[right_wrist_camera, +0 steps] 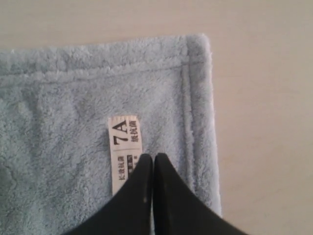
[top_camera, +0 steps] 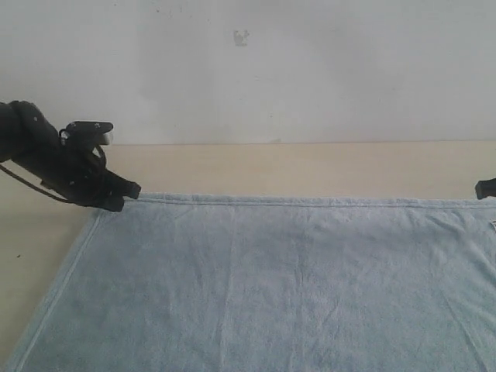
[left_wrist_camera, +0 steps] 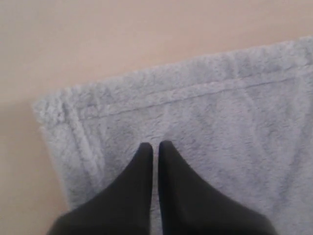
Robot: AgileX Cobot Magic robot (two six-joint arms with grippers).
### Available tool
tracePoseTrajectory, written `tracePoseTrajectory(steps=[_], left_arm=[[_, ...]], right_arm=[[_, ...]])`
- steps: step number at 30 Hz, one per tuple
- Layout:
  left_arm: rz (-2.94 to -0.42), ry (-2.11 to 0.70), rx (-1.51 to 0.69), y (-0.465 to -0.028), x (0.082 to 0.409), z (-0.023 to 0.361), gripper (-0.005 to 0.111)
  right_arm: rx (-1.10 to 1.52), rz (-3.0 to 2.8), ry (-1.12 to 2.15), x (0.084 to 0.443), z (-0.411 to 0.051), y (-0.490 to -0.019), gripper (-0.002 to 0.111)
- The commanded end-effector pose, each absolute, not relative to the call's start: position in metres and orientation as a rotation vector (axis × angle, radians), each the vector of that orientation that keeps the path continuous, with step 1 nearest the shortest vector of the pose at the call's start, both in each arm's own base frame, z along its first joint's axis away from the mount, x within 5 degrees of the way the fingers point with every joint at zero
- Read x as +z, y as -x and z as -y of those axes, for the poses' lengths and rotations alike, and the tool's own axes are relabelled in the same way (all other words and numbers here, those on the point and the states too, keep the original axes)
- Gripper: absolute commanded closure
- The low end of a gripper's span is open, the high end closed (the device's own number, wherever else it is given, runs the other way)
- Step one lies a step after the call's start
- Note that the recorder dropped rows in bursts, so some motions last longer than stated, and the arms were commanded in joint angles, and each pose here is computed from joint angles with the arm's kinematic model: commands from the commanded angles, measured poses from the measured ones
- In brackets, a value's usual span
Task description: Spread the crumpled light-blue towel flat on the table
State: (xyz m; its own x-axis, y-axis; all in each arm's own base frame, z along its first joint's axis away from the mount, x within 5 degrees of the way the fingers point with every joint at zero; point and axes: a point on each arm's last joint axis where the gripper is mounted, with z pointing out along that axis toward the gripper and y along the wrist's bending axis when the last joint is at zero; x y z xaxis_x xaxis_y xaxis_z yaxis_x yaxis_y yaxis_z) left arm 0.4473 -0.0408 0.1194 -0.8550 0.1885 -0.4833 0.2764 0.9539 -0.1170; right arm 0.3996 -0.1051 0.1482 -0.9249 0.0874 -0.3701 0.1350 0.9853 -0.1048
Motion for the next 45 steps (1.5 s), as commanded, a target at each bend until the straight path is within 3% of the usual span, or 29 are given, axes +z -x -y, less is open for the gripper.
tracePoseTrajectory(steps=[1,9,23,27,30,33,38,45], left_arm=[[-2.661,-0.296,-0.196,-0.449,0.108,0.020,0.103],[-2.647,-0.208,-0.157,-0.452,0.102,-0.007,0.103],[-2.462,-0.219,0.012,-0.469,0.097,-0.016,0.103],[-2.412,-0.298,0.064,-0.477,0.114,-0.018,0.103],[-2.315,-0.281,0.070,-0.473,0.171,-0.017,0.103],[-2.327,-0.248,0.019,-0.447,0.207,-0.013,0.103],[-2.201,-0.050,0.028,-0.358,0.244,-0.015,0.103],[-2.194,0.143,-0.032,-0.247,0.228,-0.011,0.103]], right_arm=[[-0.179,-2.773,-0.154,0.139,0.107,-0.402,0.108],[-0.174,-2.757,-0.146,0.114,0.109,-0.409,0.108],[-0.184,-2.727,-0.130,0.088,0.119,-0.449,0.108],[-0.180,-2.707,-0.103,0.105,0.121,-0.463,0.108],[-0.106,-2.657,-0.176,0.149,0.116,-0.462,0.108],[-0.017,-2.637,-0.242,0.189,0.107,-0.446,0.108],[-0.020,-2.545,-0.254,0.231,0.089,-0.376,0.108],[0.221,-2.596,-0.360,0.213,0.055,-0.295,0.108]])
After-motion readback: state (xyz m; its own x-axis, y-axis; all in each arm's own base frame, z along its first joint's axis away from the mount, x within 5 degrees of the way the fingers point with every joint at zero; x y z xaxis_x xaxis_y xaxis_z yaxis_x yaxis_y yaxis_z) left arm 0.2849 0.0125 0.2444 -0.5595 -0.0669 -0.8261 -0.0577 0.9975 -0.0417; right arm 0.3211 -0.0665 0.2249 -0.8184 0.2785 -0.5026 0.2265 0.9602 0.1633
